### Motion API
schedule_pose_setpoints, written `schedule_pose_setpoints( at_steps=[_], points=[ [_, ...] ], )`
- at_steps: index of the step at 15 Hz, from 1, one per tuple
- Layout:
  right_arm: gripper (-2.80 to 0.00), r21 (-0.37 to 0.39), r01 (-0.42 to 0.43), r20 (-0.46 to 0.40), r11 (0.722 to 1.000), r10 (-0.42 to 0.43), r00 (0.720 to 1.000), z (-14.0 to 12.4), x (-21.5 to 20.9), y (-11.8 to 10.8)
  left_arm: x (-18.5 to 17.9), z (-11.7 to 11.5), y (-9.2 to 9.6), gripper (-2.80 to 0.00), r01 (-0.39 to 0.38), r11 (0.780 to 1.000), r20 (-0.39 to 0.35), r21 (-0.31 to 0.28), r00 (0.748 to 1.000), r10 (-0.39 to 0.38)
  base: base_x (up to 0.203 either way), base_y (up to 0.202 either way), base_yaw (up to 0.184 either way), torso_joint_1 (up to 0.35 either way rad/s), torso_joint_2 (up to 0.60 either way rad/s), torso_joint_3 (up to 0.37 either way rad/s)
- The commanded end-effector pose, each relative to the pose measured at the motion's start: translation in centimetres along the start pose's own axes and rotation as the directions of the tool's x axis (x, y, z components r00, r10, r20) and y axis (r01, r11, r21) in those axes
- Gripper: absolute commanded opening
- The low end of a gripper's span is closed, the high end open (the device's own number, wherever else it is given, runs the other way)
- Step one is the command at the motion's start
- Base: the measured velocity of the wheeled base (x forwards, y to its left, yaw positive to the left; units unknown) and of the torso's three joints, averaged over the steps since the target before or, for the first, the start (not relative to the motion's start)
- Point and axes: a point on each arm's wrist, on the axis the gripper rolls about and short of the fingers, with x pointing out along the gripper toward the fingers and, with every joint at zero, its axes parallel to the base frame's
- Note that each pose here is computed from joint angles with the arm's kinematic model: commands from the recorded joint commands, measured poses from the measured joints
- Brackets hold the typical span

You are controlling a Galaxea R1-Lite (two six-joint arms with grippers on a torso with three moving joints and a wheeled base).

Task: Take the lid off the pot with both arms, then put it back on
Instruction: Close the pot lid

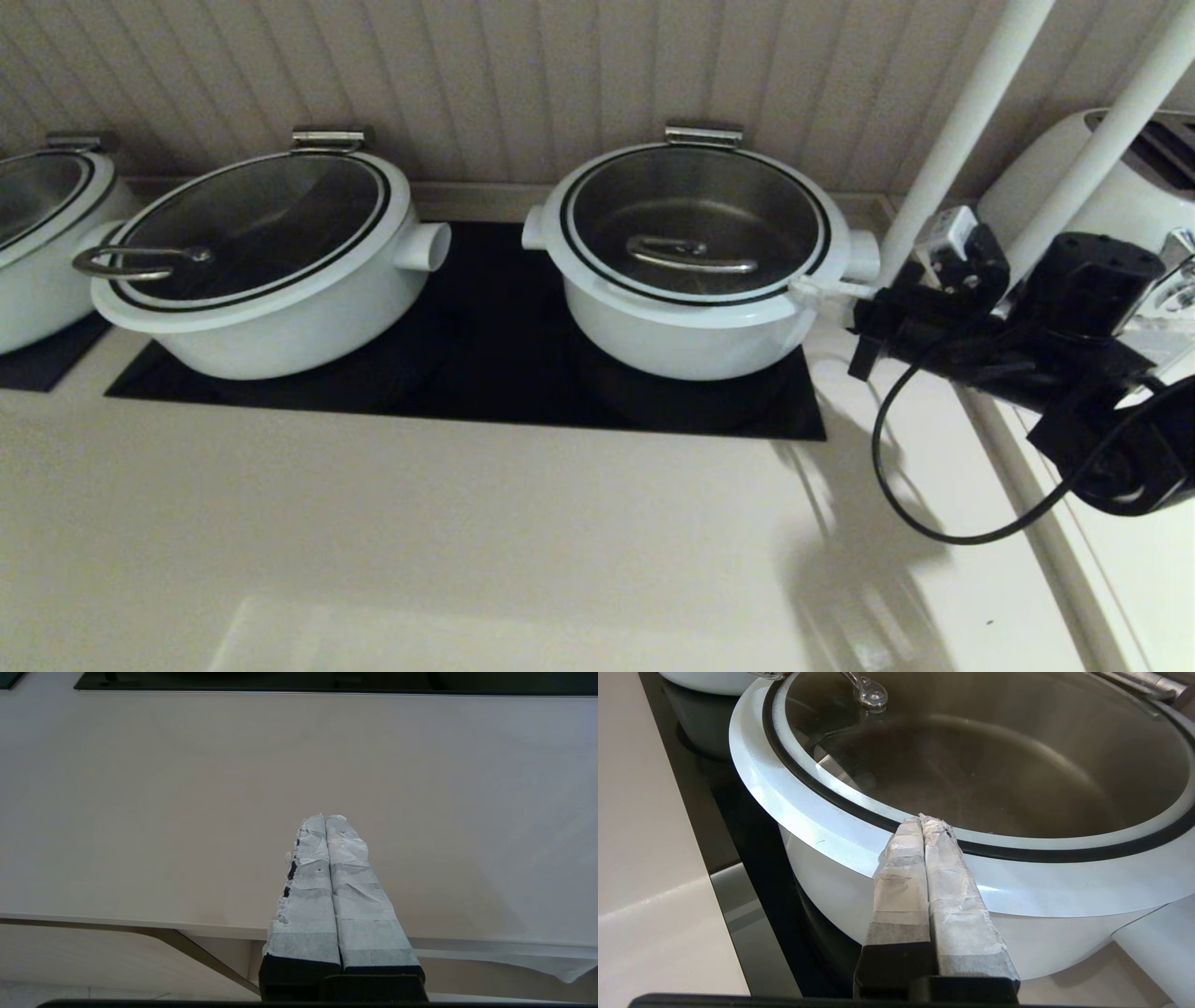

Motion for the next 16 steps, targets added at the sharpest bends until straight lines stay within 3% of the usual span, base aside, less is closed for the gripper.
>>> schedule_pose_setpoints(
  at_steps=[1, 16],
  points=[
    [-2.80, -0.002, -0.005, 0.001, 1.000, 0.005, 1.000, -0.13, -0.04, 0.08, 0.00, 0.01, 0.00, -2.80, 0.000, 1.000, 0.001, 0.000, 1.000, 0.000, 0.000, 0.000, 0.000, 0.000, 0.00, 0.000],
    [-2.80, 0.008, -0.011, -0.028, 1.000, 0.011, 1.000, -0.81, -0.51, 0.62, 0.00, 0.01, 0.00, -2.80, 0.000, 1.000, 0.001, 0.000, 1.000, 0.000, 0.000, 0.000, 0.000, 0.000, 0.00, 0.000]
  ],
)
